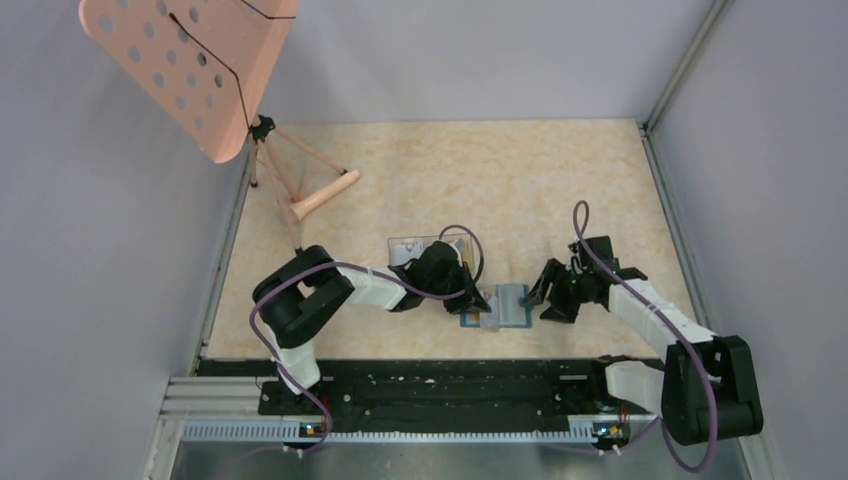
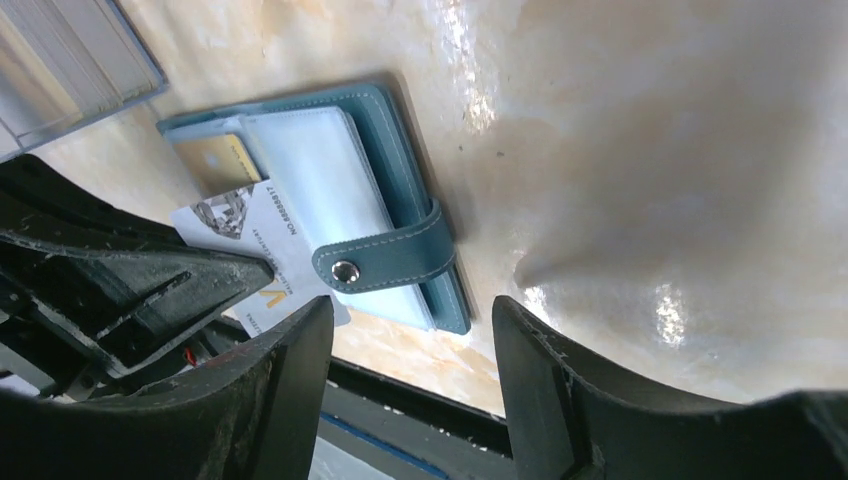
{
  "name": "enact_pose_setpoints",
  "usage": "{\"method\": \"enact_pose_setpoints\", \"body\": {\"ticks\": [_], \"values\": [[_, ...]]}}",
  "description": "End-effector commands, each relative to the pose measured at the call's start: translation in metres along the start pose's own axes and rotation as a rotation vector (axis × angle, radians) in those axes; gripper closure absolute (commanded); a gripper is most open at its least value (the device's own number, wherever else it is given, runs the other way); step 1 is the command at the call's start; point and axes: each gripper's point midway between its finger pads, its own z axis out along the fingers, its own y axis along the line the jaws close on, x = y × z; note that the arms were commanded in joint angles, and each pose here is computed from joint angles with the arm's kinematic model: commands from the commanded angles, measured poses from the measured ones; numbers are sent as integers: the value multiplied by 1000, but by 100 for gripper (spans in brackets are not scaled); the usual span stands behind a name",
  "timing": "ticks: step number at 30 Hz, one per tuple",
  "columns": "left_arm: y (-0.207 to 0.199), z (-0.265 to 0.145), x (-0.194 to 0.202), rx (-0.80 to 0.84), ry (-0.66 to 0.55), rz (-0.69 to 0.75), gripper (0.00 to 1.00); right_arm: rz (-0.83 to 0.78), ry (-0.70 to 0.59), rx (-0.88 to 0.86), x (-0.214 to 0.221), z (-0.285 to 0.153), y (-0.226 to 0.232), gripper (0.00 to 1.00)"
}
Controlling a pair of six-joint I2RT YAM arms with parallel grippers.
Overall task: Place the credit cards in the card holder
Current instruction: Insert the credit card into the card holder.
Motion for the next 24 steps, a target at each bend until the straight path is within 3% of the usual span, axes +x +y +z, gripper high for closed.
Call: {"method": "enact_pose_setpoints", "body": {"ticks": [1, 24], "values": [[-20, -2, -17, 41, -51, 54, 100, -52, -19, 22, -13, 1, 4, 40], [-16, 11, -36, -1, -74, 65, 100, -50, 40, -37, -4, 16, 5, 44]]}}
